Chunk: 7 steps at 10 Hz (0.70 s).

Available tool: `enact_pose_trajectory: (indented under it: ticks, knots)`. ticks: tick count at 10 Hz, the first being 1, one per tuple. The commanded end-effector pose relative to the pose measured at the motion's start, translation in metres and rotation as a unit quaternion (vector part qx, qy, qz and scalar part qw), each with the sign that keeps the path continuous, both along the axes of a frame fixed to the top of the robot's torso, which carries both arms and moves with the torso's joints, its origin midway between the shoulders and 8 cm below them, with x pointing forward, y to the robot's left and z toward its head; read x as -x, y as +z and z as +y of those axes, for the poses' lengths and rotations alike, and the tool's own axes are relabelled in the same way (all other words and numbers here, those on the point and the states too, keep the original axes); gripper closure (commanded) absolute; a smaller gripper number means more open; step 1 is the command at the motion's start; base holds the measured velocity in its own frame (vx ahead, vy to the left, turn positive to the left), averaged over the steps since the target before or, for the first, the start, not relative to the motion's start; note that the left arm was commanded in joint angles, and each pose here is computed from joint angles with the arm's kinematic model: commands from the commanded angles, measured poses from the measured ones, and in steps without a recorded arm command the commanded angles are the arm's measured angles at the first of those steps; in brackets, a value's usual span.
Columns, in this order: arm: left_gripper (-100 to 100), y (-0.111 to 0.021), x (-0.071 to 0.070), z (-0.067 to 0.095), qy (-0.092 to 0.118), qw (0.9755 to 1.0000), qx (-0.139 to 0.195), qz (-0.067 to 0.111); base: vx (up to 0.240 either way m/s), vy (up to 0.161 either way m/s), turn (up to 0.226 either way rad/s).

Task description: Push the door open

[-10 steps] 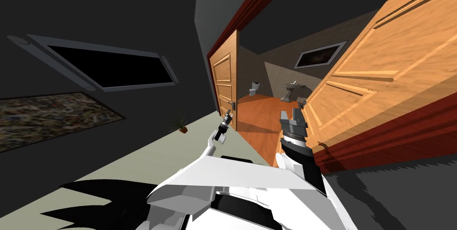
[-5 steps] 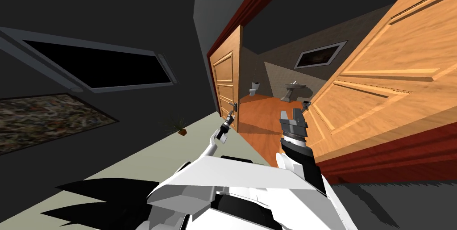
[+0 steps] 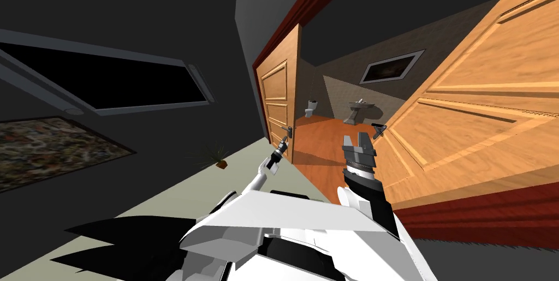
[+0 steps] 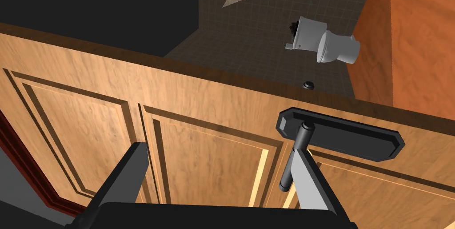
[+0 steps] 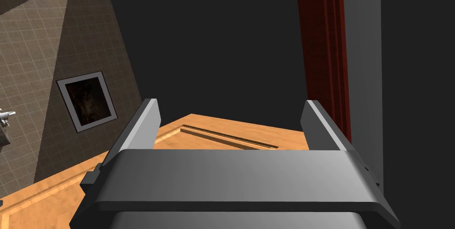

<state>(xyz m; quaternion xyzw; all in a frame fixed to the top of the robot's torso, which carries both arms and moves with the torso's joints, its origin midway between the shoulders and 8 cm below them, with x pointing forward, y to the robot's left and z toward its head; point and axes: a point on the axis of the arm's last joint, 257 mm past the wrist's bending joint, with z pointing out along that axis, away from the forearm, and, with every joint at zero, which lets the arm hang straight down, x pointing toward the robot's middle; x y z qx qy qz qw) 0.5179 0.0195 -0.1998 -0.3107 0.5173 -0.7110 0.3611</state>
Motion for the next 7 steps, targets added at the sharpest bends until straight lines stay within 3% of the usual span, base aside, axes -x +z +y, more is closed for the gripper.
enact_pose_trajectory:
  ticks: [1, 7]
  knots:
    - [-100, -0.007, -0.003, -0.005, -0.007, 0.9999, -0.007, 0.008, 0.091, 0.078, -0.026]
    - [-100, -0.043, -0.012, -0.024, -0.032, 0.9976, -0.044, 0.043, 0.111, 0.112, -0.03]
